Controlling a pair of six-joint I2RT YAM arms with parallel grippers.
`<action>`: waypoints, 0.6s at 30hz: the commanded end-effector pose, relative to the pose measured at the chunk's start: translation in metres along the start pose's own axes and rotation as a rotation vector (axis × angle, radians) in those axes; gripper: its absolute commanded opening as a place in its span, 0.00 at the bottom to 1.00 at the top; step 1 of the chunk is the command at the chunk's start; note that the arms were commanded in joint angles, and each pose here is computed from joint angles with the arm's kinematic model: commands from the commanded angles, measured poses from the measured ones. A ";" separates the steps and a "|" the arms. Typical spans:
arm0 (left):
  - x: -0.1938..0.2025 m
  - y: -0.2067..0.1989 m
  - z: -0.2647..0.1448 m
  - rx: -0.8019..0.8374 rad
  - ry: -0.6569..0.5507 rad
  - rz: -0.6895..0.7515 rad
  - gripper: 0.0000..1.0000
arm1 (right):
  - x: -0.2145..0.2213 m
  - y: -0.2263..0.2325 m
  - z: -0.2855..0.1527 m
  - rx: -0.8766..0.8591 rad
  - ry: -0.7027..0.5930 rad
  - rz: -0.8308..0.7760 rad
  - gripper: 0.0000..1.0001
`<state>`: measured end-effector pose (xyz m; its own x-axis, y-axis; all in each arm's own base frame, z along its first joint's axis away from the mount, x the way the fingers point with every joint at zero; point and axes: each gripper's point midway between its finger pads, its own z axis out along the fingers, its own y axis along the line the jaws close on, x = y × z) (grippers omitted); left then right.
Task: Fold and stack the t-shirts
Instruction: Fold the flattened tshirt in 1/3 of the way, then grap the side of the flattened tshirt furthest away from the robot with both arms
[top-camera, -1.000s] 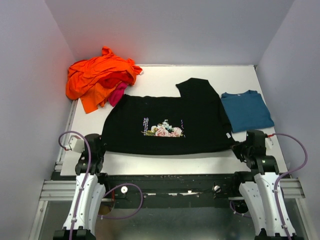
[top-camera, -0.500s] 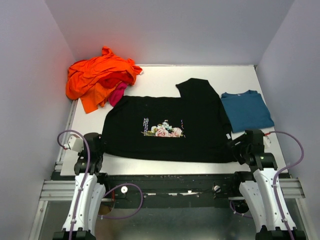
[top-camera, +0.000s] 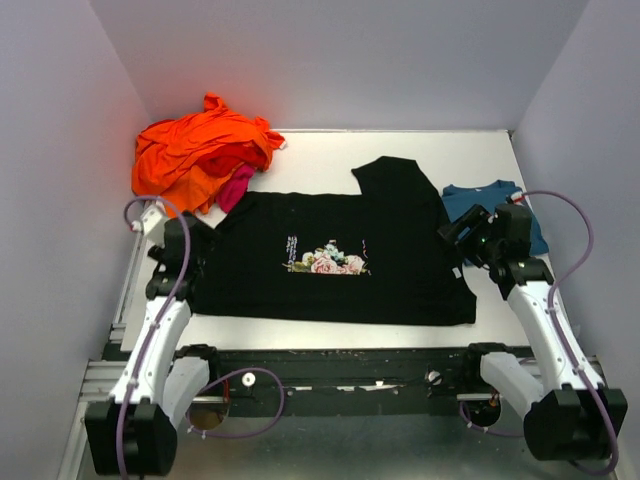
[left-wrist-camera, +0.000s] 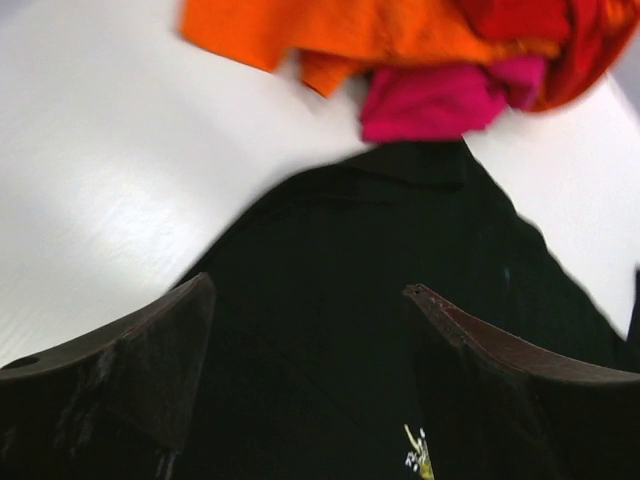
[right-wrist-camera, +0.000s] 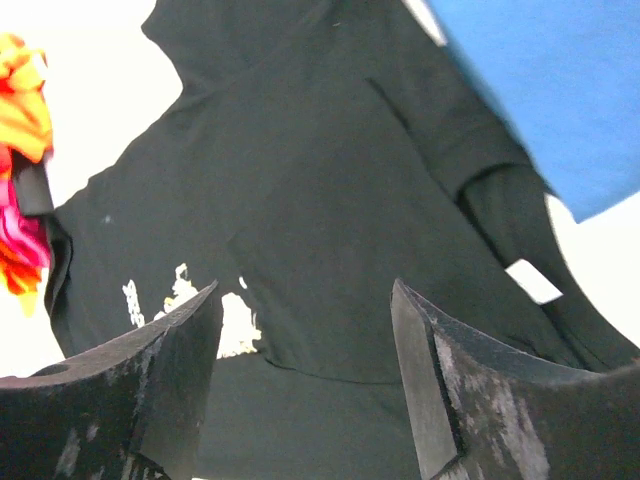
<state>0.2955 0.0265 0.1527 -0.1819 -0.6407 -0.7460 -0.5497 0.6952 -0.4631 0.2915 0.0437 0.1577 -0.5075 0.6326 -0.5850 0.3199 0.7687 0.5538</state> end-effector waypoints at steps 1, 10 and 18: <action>0.007 -0.089 0.016 0.252 0.013 0.256 0.84 | -0.025 0.063 0.012 -0.217 -0.026 -0.113 0.73; 0.040 -0.142 0.074 0.174 0.087 0.555 0.76 | -0.029 0.085 0.033 -0.268 0.007 -0.137 0.72; 0.071 -0.143 0.129 0.052 0.169 0.660 0.71 | -0.030 0.086 0.042 -0.266 0.009 -0.139 0.72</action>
<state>0.4606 -0.0857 0.1235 -0.5398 -0.1799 -0.8224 -0.2231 0.9725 -0.0663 0.3563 0.0884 0.1826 -0.5580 0.5396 -0.6305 0.0881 0.7939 0.6016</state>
